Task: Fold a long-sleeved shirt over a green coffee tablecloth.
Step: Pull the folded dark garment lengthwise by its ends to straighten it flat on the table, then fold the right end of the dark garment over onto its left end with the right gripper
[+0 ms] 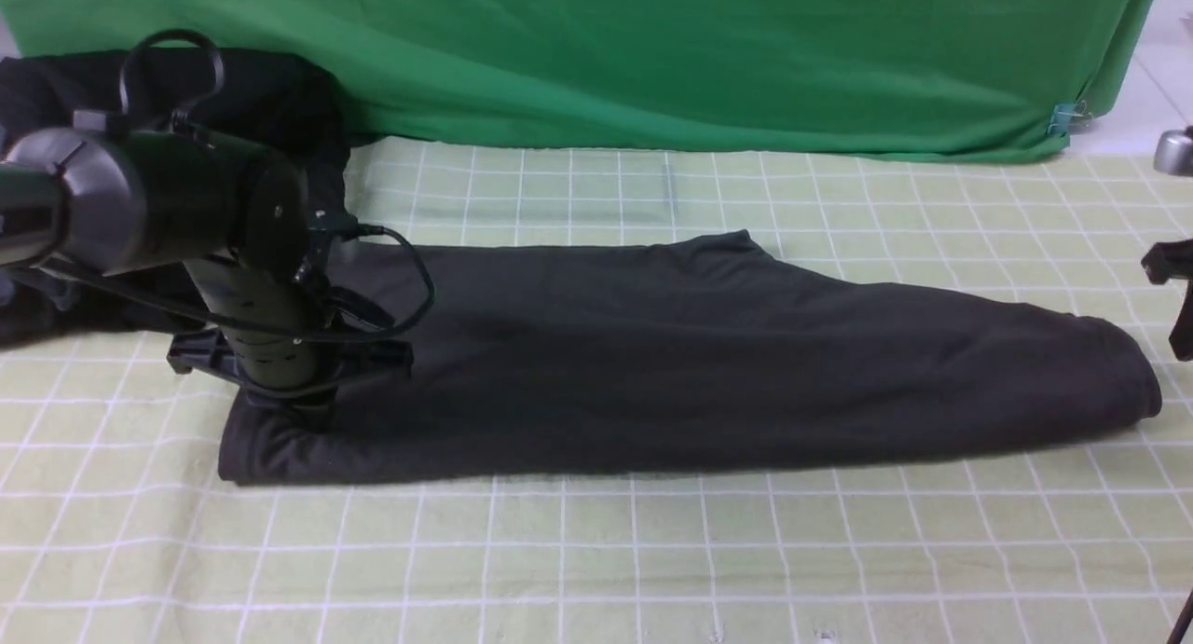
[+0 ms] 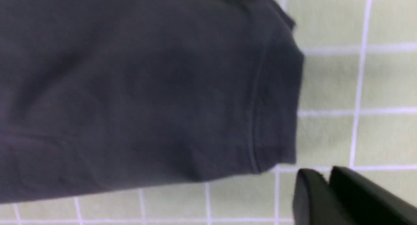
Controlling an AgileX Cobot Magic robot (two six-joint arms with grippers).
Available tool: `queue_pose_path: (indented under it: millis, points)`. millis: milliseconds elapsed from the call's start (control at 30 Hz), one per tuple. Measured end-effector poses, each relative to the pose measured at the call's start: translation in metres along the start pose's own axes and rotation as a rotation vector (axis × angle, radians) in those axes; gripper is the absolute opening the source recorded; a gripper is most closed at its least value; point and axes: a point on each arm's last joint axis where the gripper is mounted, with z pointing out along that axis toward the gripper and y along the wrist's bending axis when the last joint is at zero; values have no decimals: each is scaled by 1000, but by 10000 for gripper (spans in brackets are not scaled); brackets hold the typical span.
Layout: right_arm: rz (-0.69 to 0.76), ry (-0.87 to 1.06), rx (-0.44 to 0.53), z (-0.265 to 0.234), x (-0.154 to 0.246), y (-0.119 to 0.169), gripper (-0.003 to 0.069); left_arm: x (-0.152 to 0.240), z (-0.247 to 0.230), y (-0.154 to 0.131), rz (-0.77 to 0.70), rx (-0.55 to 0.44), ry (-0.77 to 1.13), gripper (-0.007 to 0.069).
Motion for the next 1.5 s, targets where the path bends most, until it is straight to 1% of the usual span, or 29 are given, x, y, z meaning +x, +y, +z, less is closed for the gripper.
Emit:
queue_pose_path:
  millis: [33, 67, 133, 200, 300, 333, 433, 500, 533, 600, 633, 667, 700, 733, 767, 800, 833, 900, 1000, 1067, 1100, 1133, 1233, 1300, 1367, 1400, 1500]
  points:
    - [1, -5, -6, 1, -1, 0, 233, 1, -3, 0, -3, 0, -6, -3]
    - [6, -11, -14, 2, -2, 1, 278, 1, -7, 1, -3, -1, -13, -3]
    - [2, -37, -32, 3, -4, 5, 430, 3, -17, 3, -1, -10, -19, -3]
    - [-4, -71, -36, 7, -9, 8, 573, 5, -38, 7, -9, -8, -58, -3]
    - [-5, -83, -38, 18, -13, 11, 657, 7, -68, 10, -20, 14, -124, -3]
    - [-4, -74, -39, 27, -15, 10, 668, 10, -83, 11, -22, 33, -149, -3]
    - [0, -42, -43, 45, -15, 10, 668, 14, -102, 13, -20, 55, -184, -3]
    - [1, -14, -46, 60, -15, 9, 654, 17, -112, 14, -21, 68, -203, -3]
    - [1, 7, -48, 70, -15, 9, 620, 19, -121, 15, -26, 79, -225, -3]
    - [-9, 12, -42, 76, -16, 11, 533, 22, -131, 16, -23, 85, -246, -3]
    - [-14, 12, -37, 77, -16, 11, 459, 23, -134, 17, -23, 86, -252, -3]
    - [-16, 11, -35, 77, -16, 10, 412, 24, -135, 17, -21, 86, -252, -3]
    - [-19, 10, -34, 77, -16, 11, 337, 24, -136, 17, -18, 86, -255, -3]
    - [-25, 8, -35, 77, -16, 11, 232, 25, -136, 17, -17, 84, -247, -3]
    - [-25, 8, -37, 77, -16, 12, 192, 25, -137, 18, -16, 84, -248, -3]
    - [-27, 20, -44, 77, -17, 12, 80, 26, -137, 18, -14, 80, -236, -3]
    - [-26, 26, -45, 75, -17, 11, 55, 27, -136, 18, -12, 77, -229, -3]
    - [-4, 49, -41, 72, -15, 7, 33, 28, -136, 18, -3, 72, -220, -3]
    - [49, 71, -14, 55, -11, -10, 29, 29, -137, 19, 12, 68, -214, -3]
    - [85, 47, 9, 34, -7, -26, 28, 30, -141, 20, 15, 65, -225, -3]
    - [89, 48, 11, 34, -7, -28, 28, 30, -142, 20, 17, 64, -228, -3]
    - [105, 20, 29, 19, -5, -35, 27, 32, -146, 22, 20, 59, -243, -3]
    - [122, -31, 56, -6, -2, -40, 28, 33, -152, 24, 25, 50, -263, -3]
    - [114, -72, 65, -31, -2, -34, 28, 34, -156, 26, 32, 38, -279, -3]
    - [92, -97, 63, -53, -2, -21, 28, 34, -158, 26, 33, 38, -291, -3]
    - [87, -100, 61, -55, -2, -18, 28, 34, -158, 26, 33, 38, -291, -3]
    - [40, -172, 46, -86, -2, 17, 28, 34, -159, 26, 33, 40, -304, -3]
